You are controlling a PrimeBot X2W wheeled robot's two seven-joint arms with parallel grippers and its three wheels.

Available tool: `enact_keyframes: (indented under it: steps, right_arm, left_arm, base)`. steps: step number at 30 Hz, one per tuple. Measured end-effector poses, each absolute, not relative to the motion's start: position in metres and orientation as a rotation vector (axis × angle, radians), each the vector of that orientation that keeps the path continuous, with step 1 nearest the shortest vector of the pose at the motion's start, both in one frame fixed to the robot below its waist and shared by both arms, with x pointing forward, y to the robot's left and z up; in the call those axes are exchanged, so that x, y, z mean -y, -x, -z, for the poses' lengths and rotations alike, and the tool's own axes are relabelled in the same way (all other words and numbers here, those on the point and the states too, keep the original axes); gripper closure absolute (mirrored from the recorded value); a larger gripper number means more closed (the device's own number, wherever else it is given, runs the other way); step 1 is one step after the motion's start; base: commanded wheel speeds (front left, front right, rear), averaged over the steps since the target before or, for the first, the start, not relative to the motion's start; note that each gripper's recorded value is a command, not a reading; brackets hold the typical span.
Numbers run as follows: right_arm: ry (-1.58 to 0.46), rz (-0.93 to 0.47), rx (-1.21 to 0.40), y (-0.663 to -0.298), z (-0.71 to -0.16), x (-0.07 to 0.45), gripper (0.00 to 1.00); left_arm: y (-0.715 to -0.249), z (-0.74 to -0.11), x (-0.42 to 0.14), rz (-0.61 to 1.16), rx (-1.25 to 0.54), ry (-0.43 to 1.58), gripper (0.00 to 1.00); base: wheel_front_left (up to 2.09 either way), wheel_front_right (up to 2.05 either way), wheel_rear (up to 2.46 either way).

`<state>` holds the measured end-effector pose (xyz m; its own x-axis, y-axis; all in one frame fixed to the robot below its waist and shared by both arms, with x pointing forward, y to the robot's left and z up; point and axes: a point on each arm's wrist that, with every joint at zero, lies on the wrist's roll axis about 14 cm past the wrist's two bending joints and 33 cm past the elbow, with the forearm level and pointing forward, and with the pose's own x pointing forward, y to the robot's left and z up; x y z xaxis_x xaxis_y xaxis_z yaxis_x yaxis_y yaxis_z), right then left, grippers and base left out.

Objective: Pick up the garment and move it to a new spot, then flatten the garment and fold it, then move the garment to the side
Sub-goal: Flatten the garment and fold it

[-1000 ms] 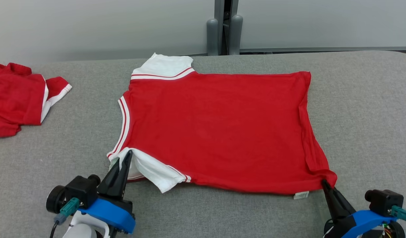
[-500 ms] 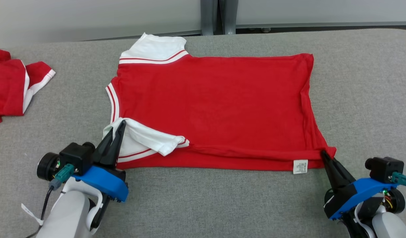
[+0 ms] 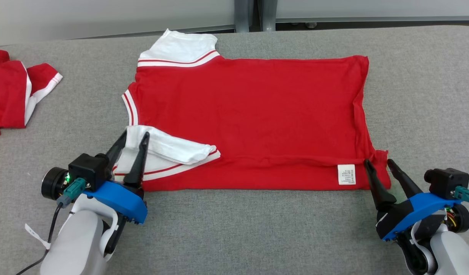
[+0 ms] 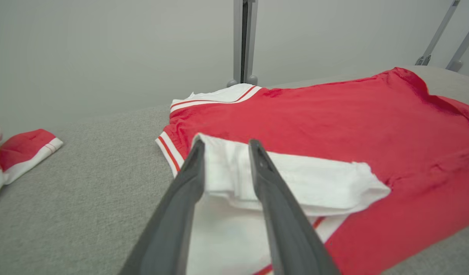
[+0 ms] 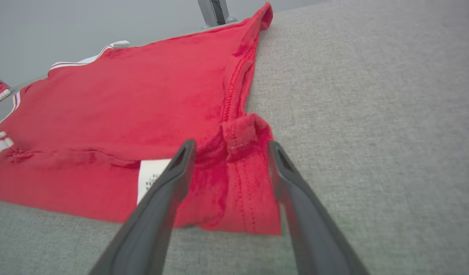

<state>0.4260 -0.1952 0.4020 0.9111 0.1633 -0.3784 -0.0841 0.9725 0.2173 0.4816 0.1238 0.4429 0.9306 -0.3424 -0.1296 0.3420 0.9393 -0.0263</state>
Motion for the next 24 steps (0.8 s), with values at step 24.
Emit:
enact_keyframes:
  steps: [24]
  right_arm:
    - [-0.109, -0.120, -0.473, -0.408, -0.382, 0.205, 0.00]
  left_arm:
    - [-0.419, -0.381, -0.154, 0.261, -0.338, 0.025, 0.00]
  base:
    - [0.00, 0.00, 0.00]
